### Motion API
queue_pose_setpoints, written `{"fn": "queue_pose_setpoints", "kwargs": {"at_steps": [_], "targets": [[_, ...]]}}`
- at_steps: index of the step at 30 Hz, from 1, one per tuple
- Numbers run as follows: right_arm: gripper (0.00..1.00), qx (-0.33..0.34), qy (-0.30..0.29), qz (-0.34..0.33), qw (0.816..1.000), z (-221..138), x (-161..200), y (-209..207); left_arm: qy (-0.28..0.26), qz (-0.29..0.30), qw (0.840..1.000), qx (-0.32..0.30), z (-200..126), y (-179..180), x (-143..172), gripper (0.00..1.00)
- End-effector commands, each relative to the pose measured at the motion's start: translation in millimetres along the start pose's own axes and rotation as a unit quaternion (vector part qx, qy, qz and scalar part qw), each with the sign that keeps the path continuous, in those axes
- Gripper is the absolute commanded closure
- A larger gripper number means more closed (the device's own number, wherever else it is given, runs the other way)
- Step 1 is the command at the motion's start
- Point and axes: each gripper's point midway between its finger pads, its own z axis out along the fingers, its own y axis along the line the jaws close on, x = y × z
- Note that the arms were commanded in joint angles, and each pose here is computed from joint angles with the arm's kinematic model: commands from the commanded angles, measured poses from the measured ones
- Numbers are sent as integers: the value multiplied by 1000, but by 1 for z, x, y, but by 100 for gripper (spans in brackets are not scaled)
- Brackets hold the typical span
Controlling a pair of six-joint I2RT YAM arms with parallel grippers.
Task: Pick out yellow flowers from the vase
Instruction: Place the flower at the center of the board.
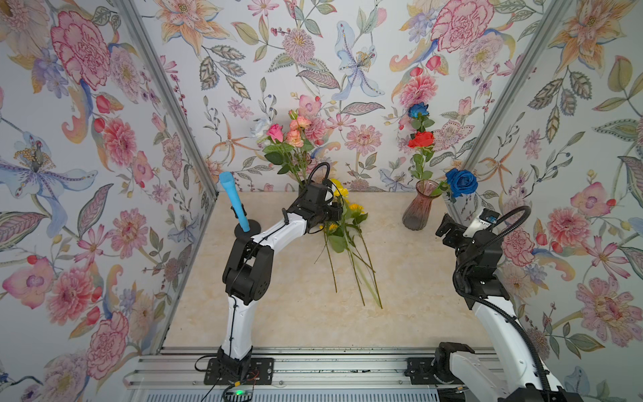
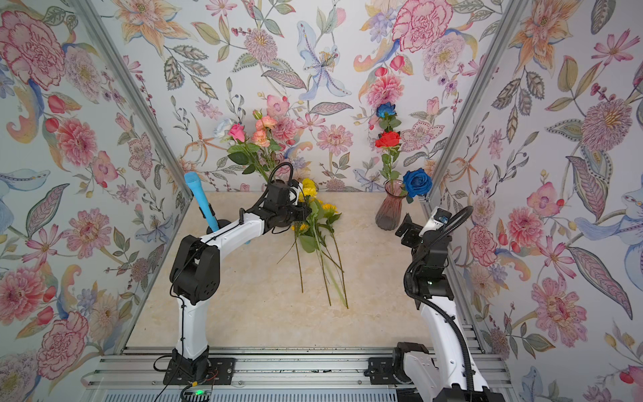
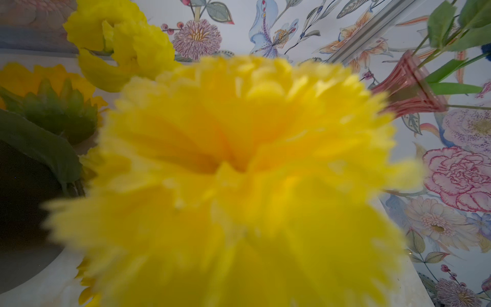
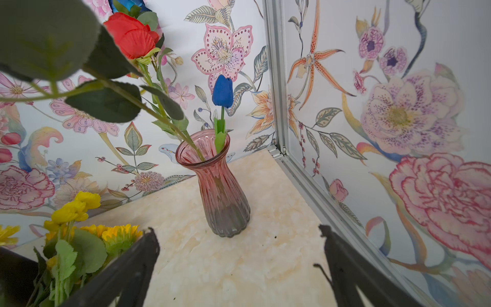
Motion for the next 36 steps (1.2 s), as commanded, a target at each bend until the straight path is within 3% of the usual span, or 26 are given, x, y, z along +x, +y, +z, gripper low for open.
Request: {"fn": "queue_pose_setpoints", "kwargs": {"at_steps": [1, 5, 8, 12, 17, 26, 33, 36], "targets": [[0, 6, 10, 13, 1000, -12, 14, 1, 12, -10, 1000, -23, 13, 22, 13, 88], [0, -3, 22, -2, 1000, -22, 31, 11, 19, -13, 999, -33, 24, 32, 23, 84], [0, -9, 30, -12, 999, -30, 44, 18, 22, -7, 999, -45, 28, 39, 27, 72], [0, -9, 45, -24, 999, -35, 62, 23, 22, 2, 998, -61, 30, 47, 29, 66], [0, -9, 61, -49, 997, -40, 80, 28, 7, 20, 997, -71, 23, 48, 22, 41], [0, 37, 53, -82, 995, -40, 82, 20, -17, 60, 996, -71, 2, 34, 7, 0], [0, 37, -13, -128, 991, -41, 89, 12, -72, 111, 990, -39, -35, 3, -9, 0], [0, 48, -1, -146, 988, -35, 100, 9, -98, 129, 987, -22, -57, -11, -16, 0]]}}
